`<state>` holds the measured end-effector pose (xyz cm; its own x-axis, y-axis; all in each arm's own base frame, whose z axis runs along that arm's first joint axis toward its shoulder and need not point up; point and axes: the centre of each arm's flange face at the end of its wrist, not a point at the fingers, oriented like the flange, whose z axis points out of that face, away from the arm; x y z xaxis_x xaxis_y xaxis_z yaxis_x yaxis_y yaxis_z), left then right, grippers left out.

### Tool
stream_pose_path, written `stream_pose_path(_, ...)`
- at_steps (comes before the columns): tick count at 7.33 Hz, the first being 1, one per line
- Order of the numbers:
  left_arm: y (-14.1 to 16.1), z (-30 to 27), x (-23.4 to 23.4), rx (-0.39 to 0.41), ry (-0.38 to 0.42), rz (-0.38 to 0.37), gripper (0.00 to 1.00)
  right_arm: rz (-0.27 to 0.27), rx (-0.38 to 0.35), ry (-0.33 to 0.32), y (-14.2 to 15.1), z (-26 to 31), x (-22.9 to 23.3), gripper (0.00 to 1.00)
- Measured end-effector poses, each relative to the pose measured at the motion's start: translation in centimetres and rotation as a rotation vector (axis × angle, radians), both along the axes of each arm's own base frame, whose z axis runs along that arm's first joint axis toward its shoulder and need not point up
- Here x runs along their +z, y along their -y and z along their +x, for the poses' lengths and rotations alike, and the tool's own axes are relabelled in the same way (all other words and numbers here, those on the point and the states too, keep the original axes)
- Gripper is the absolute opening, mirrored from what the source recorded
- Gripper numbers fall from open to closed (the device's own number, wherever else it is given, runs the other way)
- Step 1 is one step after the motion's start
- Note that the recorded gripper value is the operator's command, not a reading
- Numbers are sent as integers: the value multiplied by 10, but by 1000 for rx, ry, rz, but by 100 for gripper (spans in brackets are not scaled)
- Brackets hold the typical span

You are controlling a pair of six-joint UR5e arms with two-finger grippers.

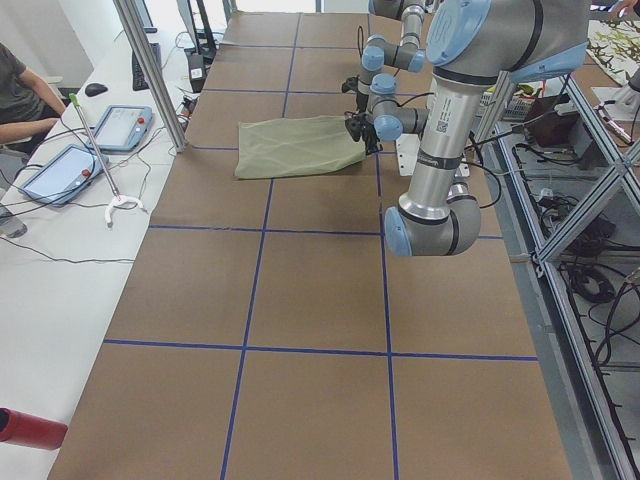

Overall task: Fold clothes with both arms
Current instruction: 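Grasp the bundle's near end with both grippers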

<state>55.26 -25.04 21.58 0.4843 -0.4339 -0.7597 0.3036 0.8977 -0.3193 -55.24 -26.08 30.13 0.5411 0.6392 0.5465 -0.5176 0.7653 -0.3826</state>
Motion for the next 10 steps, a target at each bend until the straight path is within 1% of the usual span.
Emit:
stream_pose_path(2, 0, 0, 0, 1, -2, 0, 0, 2, 5, 21, 0, 5, -9, 0)
stream_pose_path(5, -3, -5, -5, 5, -13, 5, 0, 0, 14, 82, -4, 25, -33, 0)
stream_pose_path(7, -10, -16, -15, 14, -26, 9, 0, 6, 8, 150, -10, 48, -60, 0)
stream_pose_path(10, -39, -58, -49, 52, -37, 11, 0, -2, -17, 241, -23, 88, -90, 0)
